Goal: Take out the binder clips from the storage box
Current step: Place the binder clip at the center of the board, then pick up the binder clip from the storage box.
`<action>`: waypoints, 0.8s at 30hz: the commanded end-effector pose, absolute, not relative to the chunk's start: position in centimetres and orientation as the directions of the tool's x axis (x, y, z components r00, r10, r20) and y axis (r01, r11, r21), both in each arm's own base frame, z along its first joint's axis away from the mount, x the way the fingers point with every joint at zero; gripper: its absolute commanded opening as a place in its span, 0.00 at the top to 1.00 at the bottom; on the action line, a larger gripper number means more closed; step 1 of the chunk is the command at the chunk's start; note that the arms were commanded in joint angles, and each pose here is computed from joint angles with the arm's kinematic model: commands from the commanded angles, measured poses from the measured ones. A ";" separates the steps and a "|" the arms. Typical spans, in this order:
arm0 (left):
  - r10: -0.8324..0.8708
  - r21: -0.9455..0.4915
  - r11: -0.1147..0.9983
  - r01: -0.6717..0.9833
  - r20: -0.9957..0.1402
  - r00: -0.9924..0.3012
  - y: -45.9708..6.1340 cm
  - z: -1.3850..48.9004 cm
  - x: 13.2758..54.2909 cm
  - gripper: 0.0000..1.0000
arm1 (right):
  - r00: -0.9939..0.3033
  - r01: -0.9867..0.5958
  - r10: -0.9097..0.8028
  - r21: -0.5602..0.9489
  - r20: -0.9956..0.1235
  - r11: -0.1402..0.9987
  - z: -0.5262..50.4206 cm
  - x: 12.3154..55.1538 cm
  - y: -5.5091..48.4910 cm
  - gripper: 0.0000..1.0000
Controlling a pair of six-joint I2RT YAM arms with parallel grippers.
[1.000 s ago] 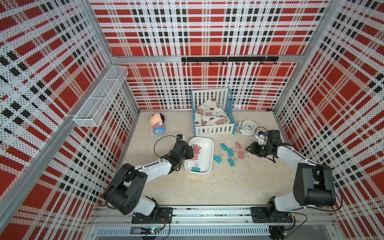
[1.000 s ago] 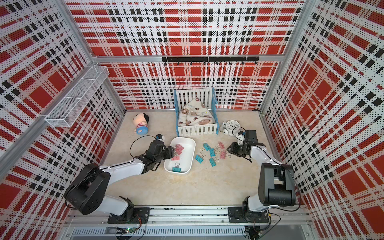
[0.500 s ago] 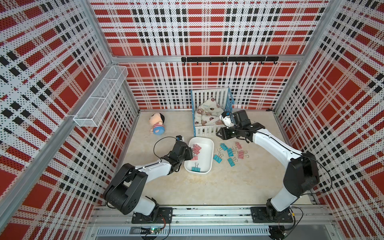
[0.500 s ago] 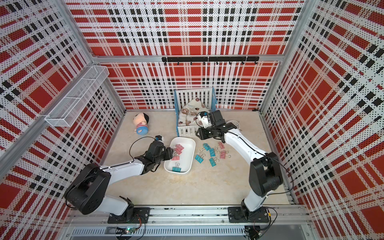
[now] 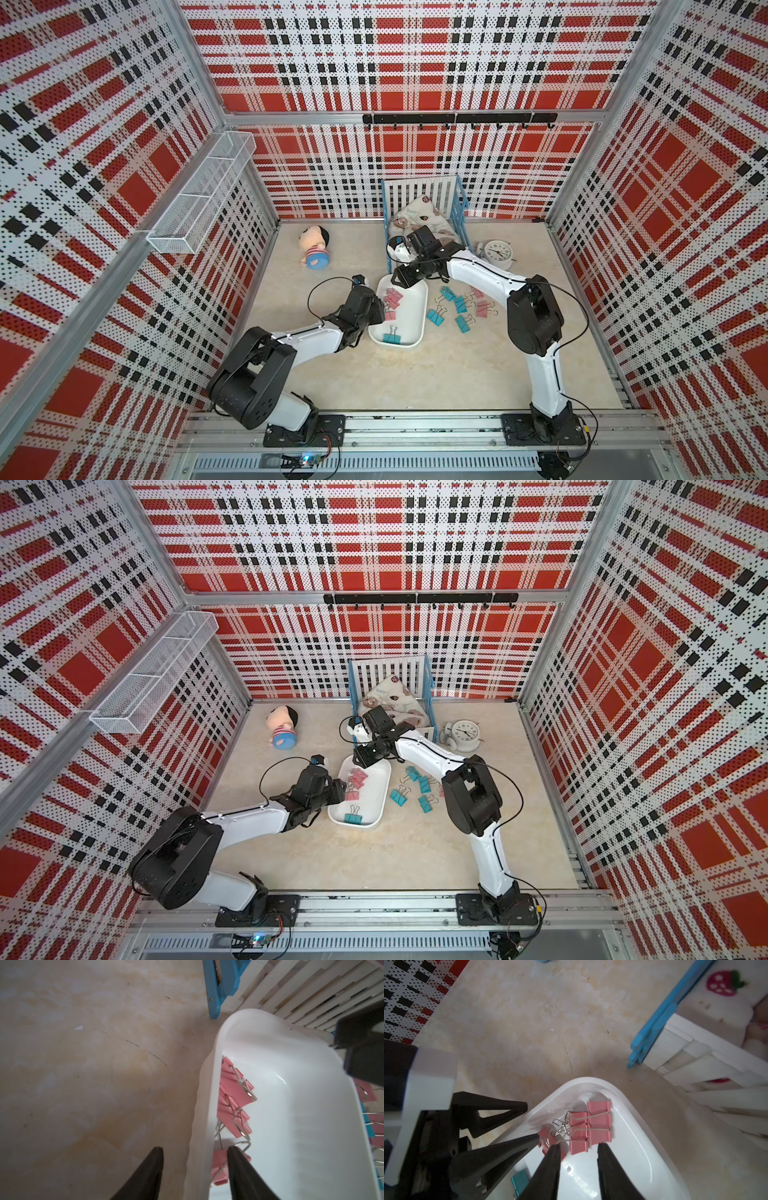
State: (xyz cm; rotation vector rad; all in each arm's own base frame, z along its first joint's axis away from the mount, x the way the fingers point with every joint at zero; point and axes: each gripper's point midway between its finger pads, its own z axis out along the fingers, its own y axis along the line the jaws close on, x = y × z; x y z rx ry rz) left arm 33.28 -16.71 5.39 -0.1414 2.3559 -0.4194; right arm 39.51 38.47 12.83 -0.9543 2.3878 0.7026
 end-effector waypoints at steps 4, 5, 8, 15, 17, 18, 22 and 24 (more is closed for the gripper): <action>-0.227 -0.348 0.938 0.015 -0.644 -0.731 -16.8 5.1 32.7 0.47 | -0.628 -0.754 -0.541 0.264 -0.559 0.602 11.0 38.9 40.0 0.62; -0.228 -0.349 0.937 0.014 -0.644 -0.731 -16.9 5.1 32.7 0.47 | -0.626 -0.757 -0.547 0.264 -0.556 0.598 10.7 38.8 40.2 0.62; -0.227 -0.348 0.937 0.016 -0.645 -0.730 -16.9 5.1 32.7 0.48 | -0.620 -0.764 -0.563 0.258 -0.546 0.591 10.1 38.5 40.8 0.62; -0.225 -0.349 0.937 0.019 -0.645 -0.731 -17.2 5.1 32.6 0.50 | -0.611 -0.777 -0.599 0.247 -0.517 0.579 8.6 38.2 41.6 0.62; -0.227 -0.349 0.937 0.018 -0.645 -0.729 -17.1 5.2 32.7 0.50 | -0.614 -0.775 -0.607 0.240 -0.505 0.584 8.1 38.2 41.6 0.62; -0.224 -0.348 0.937 0.020 -0.645 -0.731 -17.2 5.1 32.6 0.51 | -0.615 -0.774 -0.610 0.239 -0.499 0.586 7.8 38.2 41.6 0.62; -0.225 -0.351 0.936 0.022 -0.646 -0.730 -17.2 5.2 32.6 0.51 | -0.619 -0.769 -0.619 0.212 -0.483 0.603 7.2 38.2 41.2 0.63; -0.221 -0.350 0.936 0.026 -0.645 -0.732 -17.3 5.2 32.7 0.51 | -0.620 -0.768 -0.627 0.203 -0.471 0.607 6.8 38.0 41.0 0.64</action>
